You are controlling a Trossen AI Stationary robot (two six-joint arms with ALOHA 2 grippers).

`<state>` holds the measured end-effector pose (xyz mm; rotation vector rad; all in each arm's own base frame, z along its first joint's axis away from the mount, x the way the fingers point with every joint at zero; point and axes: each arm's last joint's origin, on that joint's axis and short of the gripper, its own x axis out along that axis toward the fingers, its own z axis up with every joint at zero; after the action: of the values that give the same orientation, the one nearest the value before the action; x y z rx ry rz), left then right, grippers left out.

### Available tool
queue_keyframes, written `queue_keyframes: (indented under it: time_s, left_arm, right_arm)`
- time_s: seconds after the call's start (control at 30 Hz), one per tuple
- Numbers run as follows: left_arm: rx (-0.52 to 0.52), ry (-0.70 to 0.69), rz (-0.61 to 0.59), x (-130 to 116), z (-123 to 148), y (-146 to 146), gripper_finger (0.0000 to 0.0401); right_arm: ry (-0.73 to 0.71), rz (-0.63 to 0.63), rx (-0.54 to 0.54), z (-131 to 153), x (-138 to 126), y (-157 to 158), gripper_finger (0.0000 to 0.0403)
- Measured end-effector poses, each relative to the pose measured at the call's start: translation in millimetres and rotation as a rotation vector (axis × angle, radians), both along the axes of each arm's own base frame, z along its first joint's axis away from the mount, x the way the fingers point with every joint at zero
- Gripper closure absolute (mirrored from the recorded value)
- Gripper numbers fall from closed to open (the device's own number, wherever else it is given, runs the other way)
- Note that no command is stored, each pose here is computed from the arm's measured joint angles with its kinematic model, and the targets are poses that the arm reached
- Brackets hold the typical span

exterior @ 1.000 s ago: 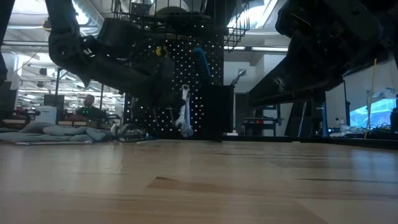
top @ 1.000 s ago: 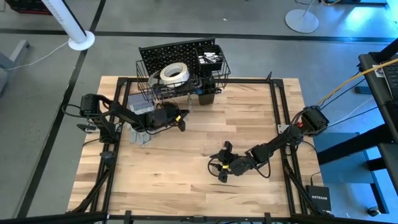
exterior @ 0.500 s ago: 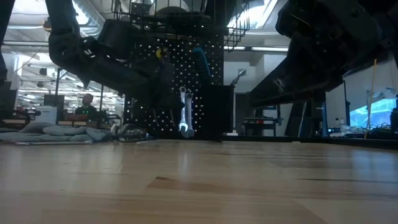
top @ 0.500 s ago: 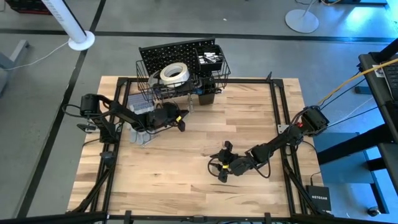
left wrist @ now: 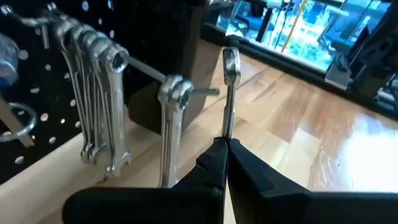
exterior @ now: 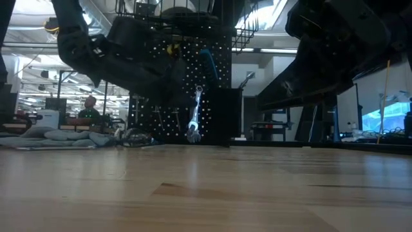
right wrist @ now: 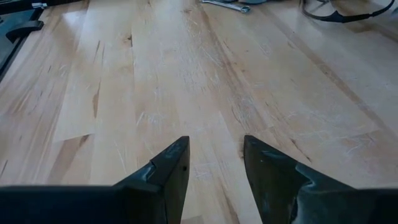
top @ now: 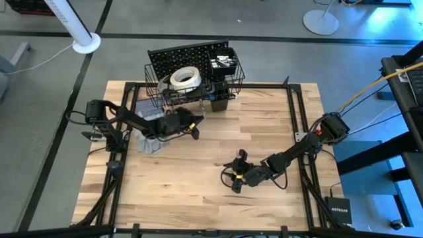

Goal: Hang tools onto peg board
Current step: Hang the wrench on the pegboard

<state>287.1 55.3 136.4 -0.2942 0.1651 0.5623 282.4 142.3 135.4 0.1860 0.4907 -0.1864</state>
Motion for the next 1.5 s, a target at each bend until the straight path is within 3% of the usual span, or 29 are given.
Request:
queue_keyframes:
  time_s: [0.27,0.63,0.93,1.07,1.2,1.33,1.5]
  left_arm:
    - [-0.017,0.049,-0.004,0,-4,-2,0.04]
    - [-0.029,0.042,0.091,-2,-5,2,0.04]
    - [-0.073,0.069,0.193,-6,-21,25,0.04]
    - [-0.069,0.013,0.21,-4,-20,31,0.04]
    - [-0.049,0.014,0.197,0,-17,31,0.04]
    - [-0.022,0.118,0.084,0,-23,26,0.0399]
    - [-0.063,0.204,-0.013,-3,-21,14,0.0381]
  right_arm:
    - [0.0,-0.001,0.001,0,0,0,0.0246]
    - [0.007,-0.001,-0.001,-1,0,0,0.0246]
    - [0.006,-0.002,-0.001,-1,0,0,0.0246]
    - [0.005,-0.003,-0.001,-1,0,0,0.0246]
    - [0.006,-0.003,-0.002,-1,0,0,0.0246]
    - [0.007,-0.001,0.0,-1,0,0,0.0246]
    - [0.009,0.005,0.004,-1,0,0,0.0246]
